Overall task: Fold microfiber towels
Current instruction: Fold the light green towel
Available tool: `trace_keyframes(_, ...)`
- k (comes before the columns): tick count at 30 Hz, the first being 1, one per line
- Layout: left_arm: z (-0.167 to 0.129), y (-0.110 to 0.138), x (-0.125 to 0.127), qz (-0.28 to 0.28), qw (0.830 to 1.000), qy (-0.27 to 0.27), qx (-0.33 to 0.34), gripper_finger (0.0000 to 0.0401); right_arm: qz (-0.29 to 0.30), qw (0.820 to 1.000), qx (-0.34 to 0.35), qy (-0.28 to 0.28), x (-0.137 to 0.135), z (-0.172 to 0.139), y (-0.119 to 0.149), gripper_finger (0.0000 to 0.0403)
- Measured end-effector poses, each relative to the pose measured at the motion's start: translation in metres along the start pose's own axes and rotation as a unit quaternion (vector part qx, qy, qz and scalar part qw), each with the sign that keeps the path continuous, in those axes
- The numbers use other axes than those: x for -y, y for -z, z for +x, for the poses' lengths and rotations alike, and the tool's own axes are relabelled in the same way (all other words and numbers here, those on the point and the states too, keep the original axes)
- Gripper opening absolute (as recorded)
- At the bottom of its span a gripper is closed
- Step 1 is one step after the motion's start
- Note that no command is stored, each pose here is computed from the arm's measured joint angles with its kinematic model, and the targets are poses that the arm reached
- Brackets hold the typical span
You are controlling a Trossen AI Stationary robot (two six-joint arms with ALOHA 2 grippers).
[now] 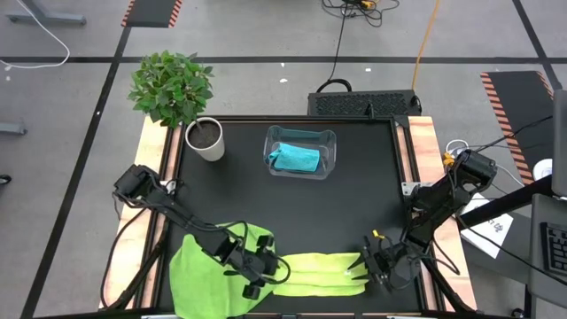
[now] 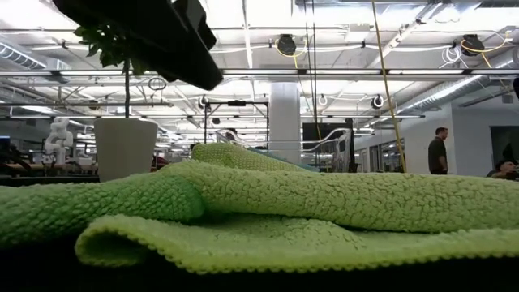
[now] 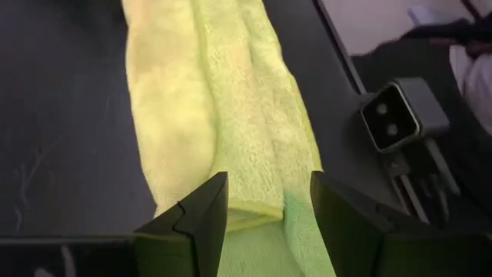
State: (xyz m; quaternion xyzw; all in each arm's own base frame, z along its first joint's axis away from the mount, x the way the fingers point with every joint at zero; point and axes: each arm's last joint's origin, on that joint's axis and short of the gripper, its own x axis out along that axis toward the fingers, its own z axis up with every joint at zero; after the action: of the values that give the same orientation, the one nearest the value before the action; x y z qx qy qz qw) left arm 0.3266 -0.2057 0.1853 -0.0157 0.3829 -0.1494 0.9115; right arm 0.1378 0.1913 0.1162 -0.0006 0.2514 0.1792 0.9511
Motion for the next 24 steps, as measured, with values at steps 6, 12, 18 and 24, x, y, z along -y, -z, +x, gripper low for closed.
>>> trace_keyframes(6, 0.007, 0.02, -0.006, -0.036, 0.999, 0.001, 0.026, 0.0189, 0.0, 1.0, -0.002, 0.005, 0.002, 0.001, 0.0, 0.0137)
trace_keyframes(12, 0.012, 0.037, -0.011, -0.074, 0.996, 0.012, 0.053, 0.0189, -0.003, 1.0, -0.003, 0.005, 0.002, 0.001, 0.0, 0.0137)
trace_keyframes(18, 0.012, 0.041, -0.009, -0.079, 0.994, 0.021, 0.07, 0.0189, -0.006, 1.0, -0.002, 0.004, 0.002, 0.001, 0.0, 0.0137)
trace_keyframes(24, 0.01, 0.043, -0.001, -0.075, 0.994, 0.012, 0.08, 0.0189, -0.002, 1.0, 0.001, 0.003, 0.001, 0.001, -0.001, 0.0137)
